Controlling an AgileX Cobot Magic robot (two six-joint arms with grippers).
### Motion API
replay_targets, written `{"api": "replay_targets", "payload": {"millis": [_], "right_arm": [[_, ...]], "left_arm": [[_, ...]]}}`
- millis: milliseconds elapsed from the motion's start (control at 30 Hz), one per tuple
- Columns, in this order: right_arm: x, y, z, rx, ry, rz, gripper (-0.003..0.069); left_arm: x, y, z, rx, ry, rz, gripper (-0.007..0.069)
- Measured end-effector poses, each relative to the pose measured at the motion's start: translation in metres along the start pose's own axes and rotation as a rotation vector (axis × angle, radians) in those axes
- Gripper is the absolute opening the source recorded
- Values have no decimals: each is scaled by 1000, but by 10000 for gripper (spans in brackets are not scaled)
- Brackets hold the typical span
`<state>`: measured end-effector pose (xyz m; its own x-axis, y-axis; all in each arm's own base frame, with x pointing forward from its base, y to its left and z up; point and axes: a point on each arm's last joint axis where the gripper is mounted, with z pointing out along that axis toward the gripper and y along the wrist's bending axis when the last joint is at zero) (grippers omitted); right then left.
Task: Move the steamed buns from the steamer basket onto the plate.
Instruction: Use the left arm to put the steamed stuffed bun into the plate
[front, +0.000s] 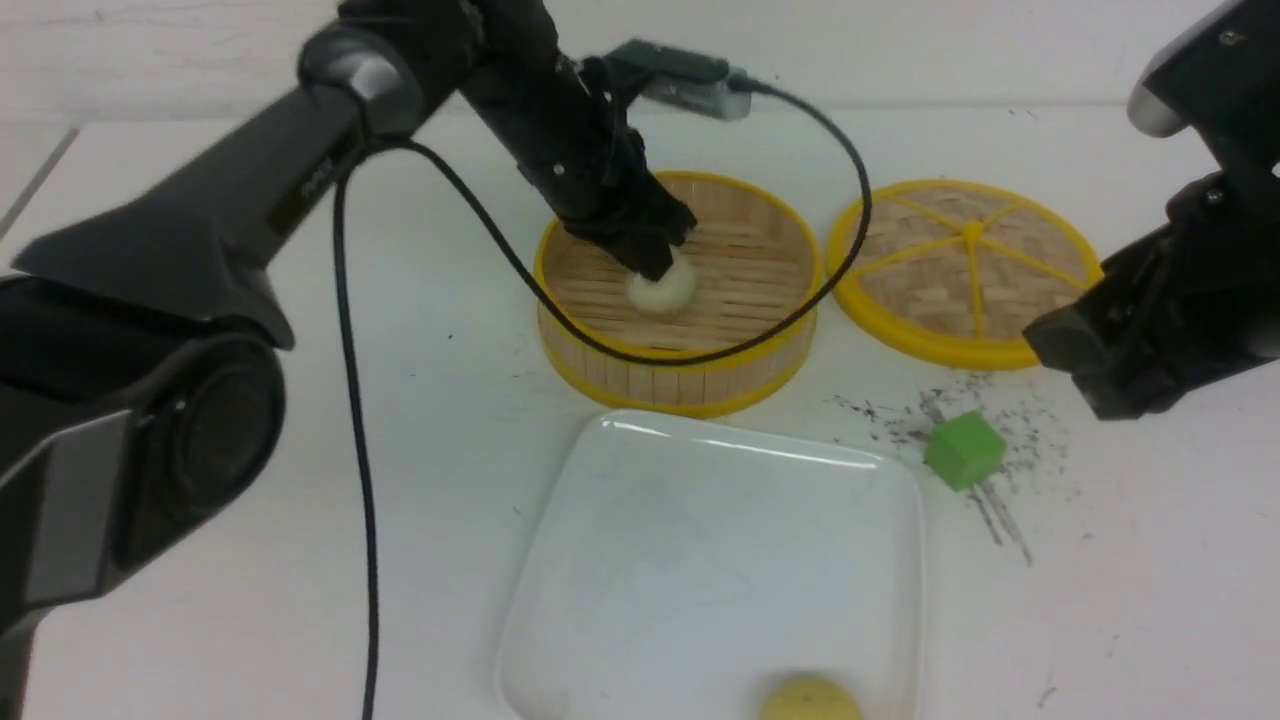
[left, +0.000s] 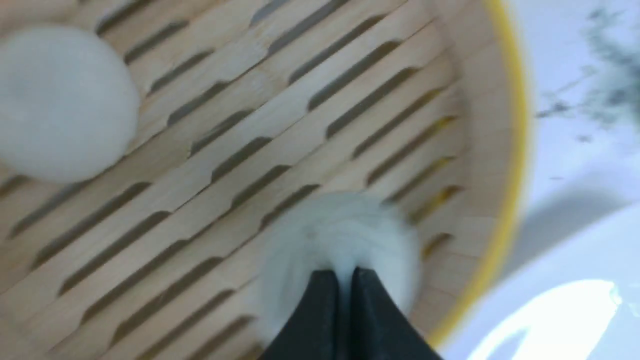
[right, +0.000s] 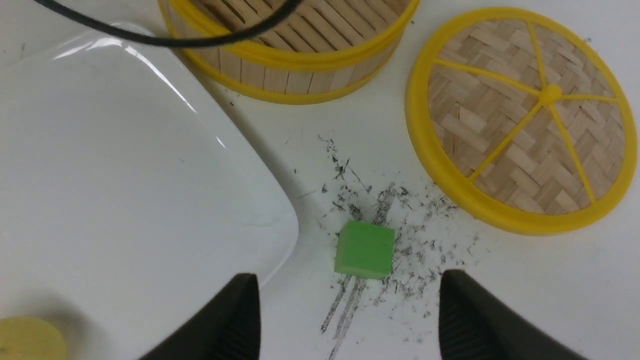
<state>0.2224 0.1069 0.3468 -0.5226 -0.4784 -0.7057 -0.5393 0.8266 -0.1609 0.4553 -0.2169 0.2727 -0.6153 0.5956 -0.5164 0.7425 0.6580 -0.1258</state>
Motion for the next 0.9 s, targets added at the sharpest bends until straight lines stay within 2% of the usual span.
{"api": "replay_targets", "payload": {"millis": [67,167,300,400,533,700,900], "right_arm": [[0,0,0,0,0,0,474],[0,0,0,0,0,0,474],[0,0,0,0,-1,0,474],[0,0,0,1,-1,-1,474],[0,0,0,1,-1,-1,474],[0,0,0,1,-1,-1,474],[0,0,0,0,1,1,474]], "left_arm": [[-7,-10,-37,-19,-48,4,22],[-11,-17,-59,-34,-83,7,22],[-16,-31,-116,-109,-169,-7,22],[-14,-40,-149,-166,-212,-38,22],[-1,-55,-183,-186,-239,-79,22],[36,-73,-195,-159,-163,-135,22],[109,-96,-158,-59,10,-170,22]]}}
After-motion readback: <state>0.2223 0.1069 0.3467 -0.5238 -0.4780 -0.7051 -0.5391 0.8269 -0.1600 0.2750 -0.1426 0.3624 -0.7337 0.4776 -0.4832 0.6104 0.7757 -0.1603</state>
